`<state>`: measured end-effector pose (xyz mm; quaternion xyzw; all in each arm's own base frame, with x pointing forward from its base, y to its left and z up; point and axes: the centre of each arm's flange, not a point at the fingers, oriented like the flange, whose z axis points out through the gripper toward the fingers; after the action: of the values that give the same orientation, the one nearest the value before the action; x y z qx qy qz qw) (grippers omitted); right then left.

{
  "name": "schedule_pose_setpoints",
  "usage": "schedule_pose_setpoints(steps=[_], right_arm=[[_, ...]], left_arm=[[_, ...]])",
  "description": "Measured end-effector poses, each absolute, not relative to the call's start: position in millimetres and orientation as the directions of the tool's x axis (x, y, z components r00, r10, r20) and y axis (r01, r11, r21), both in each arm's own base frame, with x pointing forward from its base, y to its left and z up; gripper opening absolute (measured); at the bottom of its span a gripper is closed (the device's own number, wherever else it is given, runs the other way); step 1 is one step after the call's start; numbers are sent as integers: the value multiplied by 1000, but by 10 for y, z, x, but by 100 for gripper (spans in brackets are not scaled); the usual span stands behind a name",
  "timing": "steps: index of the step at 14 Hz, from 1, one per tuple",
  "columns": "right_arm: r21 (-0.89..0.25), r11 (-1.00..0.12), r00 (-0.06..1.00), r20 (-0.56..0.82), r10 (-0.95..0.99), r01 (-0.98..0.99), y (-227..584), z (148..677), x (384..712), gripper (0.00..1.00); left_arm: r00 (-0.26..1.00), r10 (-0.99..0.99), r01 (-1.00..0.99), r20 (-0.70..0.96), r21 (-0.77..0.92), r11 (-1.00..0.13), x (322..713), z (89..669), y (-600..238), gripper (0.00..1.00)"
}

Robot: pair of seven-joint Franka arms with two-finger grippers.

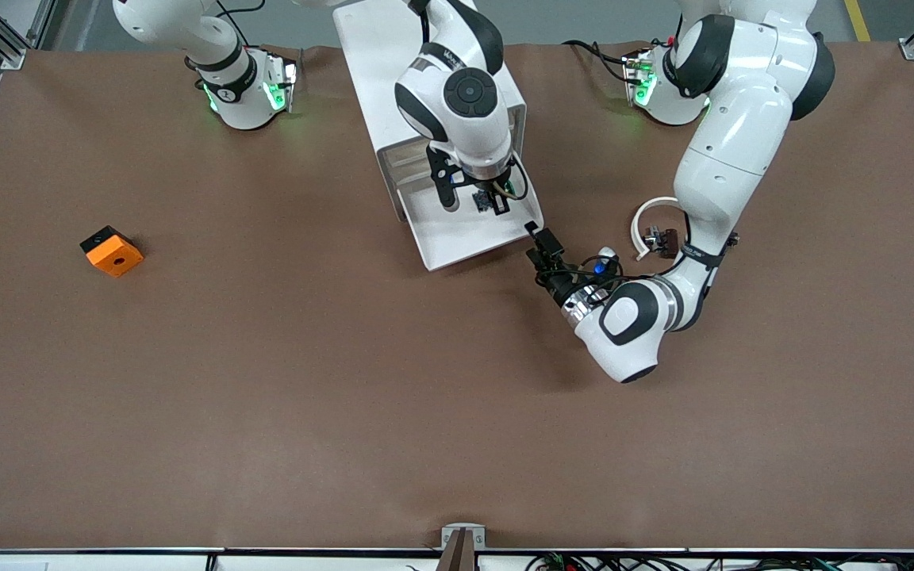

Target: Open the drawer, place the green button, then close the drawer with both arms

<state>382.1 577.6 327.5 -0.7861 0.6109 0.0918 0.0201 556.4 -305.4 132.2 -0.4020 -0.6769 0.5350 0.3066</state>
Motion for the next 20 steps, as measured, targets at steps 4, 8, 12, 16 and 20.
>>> schedule_pose_setpoints(steps=[4, 8, 12, 16, 20], right_arm=[[93, -234, 217, -159, -963, -968, 5854, 3057, 3789, 41], [85, -223, 207, -164, -965, -971, 5922, 2932, 3756, 41], [98, -222, 206, -150, -967, -970, 5934, 2776, 3727, 41], [108, -236, 220, -139, -965, -966, 5986, 2664, 3629, 41], [90, -237, 222, -152, -963, -967, 6028, 2761, 3671, 74]], left_arm=[[-394, 904, 362, -167, -932, -15, 5674, 1539, -2936, 100], [-241, 915, 513, -323, -843, -162, 5812, 1751, -2747, 100], [4, 886, 675, -465, -652, -345, 6021, 1932, -2655, 100], [220, 808, 767, -547, -414, -490, 6251, 2179, -2710, 100], [462, 732, 748, -501, -225, -625, 6365, 2402, -2855, 100]])
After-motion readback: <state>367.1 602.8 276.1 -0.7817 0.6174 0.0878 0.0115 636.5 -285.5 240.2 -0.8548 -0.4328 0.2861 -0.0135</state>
